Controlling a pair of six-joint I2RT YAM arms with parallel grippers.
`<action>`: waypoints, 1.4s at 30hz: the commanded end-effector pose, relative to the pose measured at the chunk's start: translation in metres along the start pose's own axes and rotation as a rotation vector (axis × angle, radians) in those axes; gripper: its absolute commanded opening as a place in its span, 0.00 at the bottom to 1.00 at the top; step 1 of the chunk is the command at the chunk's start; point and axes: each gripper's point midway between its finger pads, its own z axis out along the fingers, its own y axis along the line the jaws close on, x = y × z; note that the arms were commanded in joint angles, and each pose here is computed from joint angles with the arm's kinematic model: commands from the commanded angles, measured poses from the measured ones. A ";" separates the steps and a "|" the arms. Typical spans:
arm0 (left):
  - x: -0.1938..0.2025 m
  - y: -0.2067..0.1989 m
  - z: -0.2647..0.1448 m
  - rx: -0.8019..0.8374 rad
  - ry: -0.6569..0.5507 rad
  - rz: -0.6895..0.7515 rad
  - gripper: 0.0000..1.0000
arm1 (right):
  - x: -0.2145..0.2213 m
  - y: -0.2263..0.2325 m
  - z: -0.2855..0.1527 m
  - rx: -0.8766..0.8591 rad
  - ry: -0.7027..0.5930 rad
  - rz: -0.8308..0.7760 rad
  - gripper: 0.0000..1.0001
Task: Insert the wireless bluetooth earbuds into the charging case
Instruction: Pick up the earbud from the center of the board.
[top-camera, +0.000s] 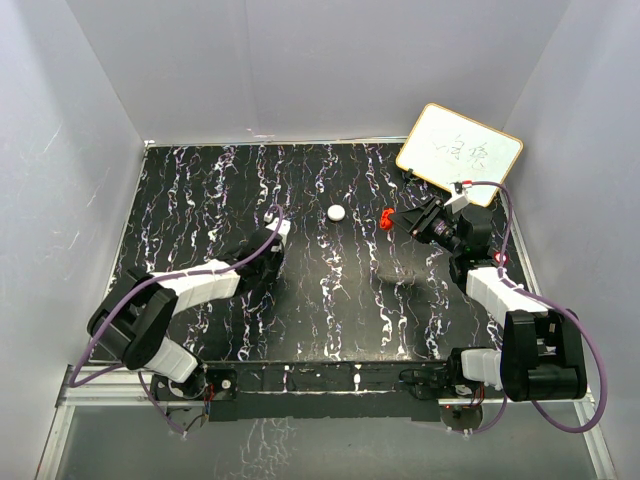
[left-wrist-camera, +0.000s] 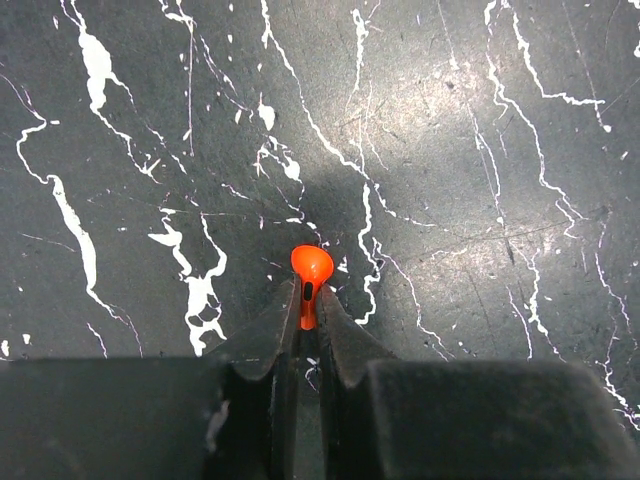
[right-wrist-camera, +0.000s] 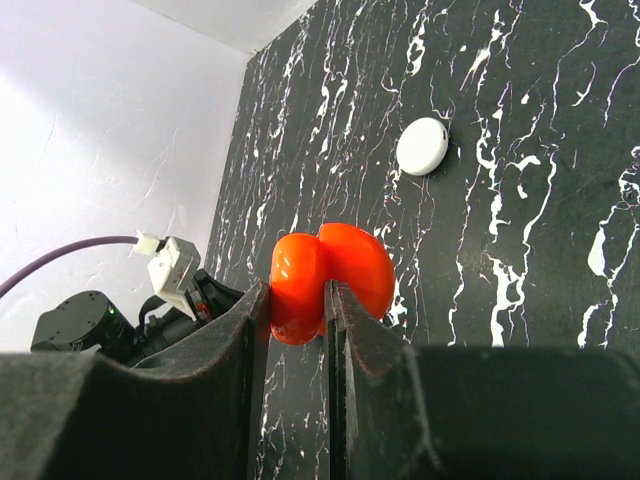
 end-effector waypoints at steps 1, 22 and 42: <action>-0.033 0.001 -0.012 0.007 -0.077 -0.016 0.00 | -0.016 0.018 0.003 -0.061 -0.025 -0.065 0.00; -0.181 -0.031 -0.092 0.246 -0.804 0.010 0.00 | 0.081 0.052 0.036 -0.391 0.508 -0.028 0.00; -0.195 -0.087 -0.106 0.552 -0.904 0.111 0.00 | 0.089 0.073 0.054 -0.519 0.610 0.237 0.00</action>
